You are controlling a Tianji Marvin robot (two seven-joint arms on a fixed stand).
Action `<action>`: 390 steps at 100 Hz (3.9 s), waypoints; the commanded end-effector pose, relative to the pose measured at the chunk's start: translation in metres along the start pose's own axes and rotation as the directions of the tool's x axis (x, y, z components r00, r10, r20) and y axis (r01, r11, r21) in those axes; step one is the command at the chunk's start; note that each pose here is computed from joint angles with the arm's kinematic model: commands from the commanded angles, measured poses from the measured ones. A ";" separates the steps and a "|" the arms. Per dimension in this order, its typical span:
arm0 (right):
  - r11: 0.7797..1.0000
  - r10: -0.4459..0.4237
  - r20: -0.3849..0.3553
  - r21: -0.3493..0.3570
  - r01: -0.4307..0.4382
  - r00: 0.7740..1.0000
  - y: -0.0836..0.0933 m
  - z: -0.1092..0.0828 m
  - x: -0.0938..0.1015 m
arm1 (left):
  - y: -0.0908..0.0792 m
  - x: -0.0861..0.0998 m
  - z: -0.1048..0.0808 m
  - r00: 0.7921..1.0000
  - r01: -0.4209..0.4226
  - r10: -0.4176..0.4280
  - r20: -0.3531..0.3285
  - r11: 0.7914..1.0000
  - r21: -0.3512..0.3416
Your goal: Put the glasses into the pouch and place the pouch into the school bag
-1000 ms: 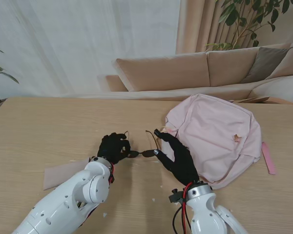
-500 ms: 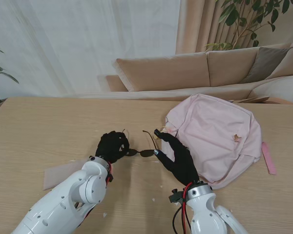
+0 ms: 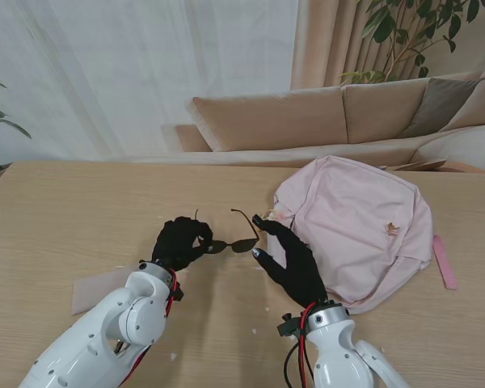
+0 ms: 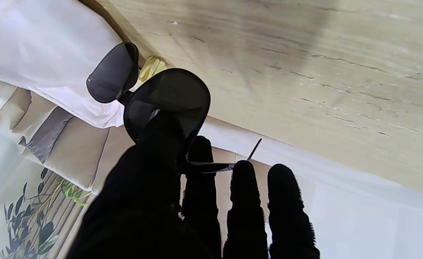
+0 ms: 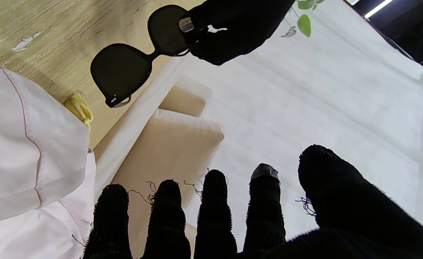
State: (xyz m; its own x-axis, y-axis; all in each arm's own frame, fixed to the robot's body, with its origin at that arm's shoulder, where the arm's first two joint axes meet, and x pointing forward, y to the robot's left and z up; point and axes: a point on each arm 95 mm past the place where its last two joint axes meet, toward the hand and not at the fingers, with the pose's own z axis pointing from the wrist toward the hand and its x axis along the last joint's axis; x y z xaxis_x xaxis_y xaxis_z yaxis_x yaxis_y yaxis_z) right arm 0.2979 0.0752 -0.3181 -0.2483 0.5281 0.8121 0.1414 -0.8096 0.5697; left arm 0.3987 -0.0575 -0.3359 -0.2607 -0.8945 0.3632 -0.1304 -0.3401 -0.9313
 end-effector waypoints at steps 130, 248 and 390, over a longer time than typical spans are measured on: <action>0.880 -0.436 0.101 0.254 0.401 0.894 0.038 0.063 0.014 | -0.042 0.016 -0.067 0.951 0.094 -0.083 -0.296 0.995 0.023; 0.796 -0.500 -0.155 0.304 0.522 0.852 0.031 0.050 0.036 | -0.044 0.021 -0.058 0.958 0.086 -0.073 -0.276 0.996 0.033; 0.938 -0.275 -0.033 0.208 0.276 0.961 0.021 0.051 0.012 | -0.051 0.019 -0.061 0.955 0.132 -0.113 -0.275 0.990 0.049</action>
State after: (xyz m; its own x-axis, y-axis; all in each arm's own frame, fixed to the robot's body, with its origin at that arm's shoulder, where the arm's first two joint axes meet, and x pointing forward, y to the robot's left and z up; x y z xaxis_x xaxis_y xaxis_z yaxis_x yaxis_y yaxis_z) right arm 0.3486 0.0733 -0.2872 -0.3122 0.7363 0.6003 0.2501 -0.5459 0.7996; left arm 0.3440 -0.0359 -0.2817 -0.4914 -0.7416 0.4567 -0.1065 -0.4693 -0.8766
